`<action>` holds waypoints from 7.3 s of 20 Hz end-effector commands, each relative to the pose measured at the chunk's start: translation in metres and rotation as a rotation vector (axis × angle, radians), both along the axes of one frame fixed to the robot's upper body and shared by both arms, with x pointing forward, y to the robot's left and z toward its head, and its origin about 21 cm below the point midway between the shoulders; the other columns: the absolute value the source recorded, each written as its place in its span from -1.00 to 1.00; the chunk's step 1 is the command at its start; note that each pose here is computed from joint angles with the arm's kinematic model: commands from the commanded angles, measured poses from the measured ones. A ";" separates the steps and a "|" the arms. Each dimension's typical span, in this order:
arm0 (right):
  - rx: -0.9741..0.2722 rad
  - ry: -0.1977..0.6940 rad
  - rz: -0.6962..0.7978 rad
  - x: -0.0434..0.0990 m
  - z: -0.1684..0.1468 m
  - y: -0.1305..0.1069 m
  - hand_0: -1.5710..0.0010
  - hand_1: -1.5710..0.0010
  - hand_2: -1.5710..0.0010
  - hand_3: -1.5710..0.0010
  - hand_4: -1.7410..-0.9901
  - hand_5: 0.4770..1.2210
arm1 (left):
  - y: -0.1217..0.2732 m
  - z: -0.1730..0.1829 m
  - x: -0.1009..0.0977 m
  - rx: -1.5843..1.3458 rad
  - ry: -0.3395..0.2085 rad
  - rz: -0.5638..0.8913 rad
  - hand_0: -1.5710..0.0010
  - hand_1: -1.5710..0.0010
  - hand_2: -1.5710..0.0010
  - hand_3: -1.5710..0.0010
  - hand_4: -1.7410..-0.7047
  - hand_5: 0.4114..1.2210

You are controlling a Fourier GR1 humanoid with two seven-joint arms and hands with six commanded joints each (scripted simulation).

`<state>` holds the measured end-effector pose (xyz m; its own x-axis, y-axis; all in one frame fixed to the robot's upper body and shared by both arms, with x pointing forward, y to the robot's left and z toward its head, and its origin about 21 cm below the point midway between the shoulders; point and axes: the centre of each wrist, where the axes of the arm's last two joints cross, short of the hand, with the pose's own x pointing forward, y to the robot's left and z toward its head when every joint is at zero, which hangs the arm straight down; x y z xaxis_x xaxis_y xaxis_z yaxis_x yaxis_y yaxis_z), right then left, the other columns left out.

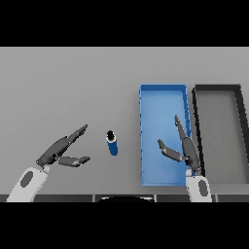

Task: Pick up the blue pipe and place it into the blue bin.

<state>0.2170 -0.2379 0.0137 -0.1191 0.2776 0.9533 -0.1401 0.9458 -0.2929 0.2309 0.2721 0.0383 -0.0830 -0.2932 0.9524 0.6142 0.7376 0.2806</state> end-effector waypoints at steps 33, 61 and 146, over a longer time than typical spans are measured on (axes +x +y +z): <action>0.028 0.012 -0.031 -0.007 0.001 0.001 1.00 1.00 1.00 1.00 0.45 -0.66 | -0.144 -0.069 0.022 -0.180 0.021 -0.129 -0.56 -0.63 -0.65 -0.56 -0.78 0.70; 0.193 -0.103 0.162 -0.003 0.034 -0.017 1.00 1.00 1.00 1.00 0.41 -0.70 | -0.177 0.006 0.018 -0.239 -0.098 -0.197 -1.00 -1.00 -1.00 -0.91 -1.00 1.00; 0.294 -0.082 0.513 0.153 0.300 0.036 -1.00 -1.00 -1.00 -1.00 -0.99 0.75 | -0.152 0.001 0.022 0.014 -0.078 -0.249 1.00 1.00 1.00 1.00 0.60 -0.81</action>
<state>0.3703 -0.2023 0.3128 -0.2404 -0.1023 0.9653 -0.5853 0.8086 -0.0601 0.2534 0.1200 0.0391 -0.2259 -0.2693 0.9362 0.7522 0.5624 0.3433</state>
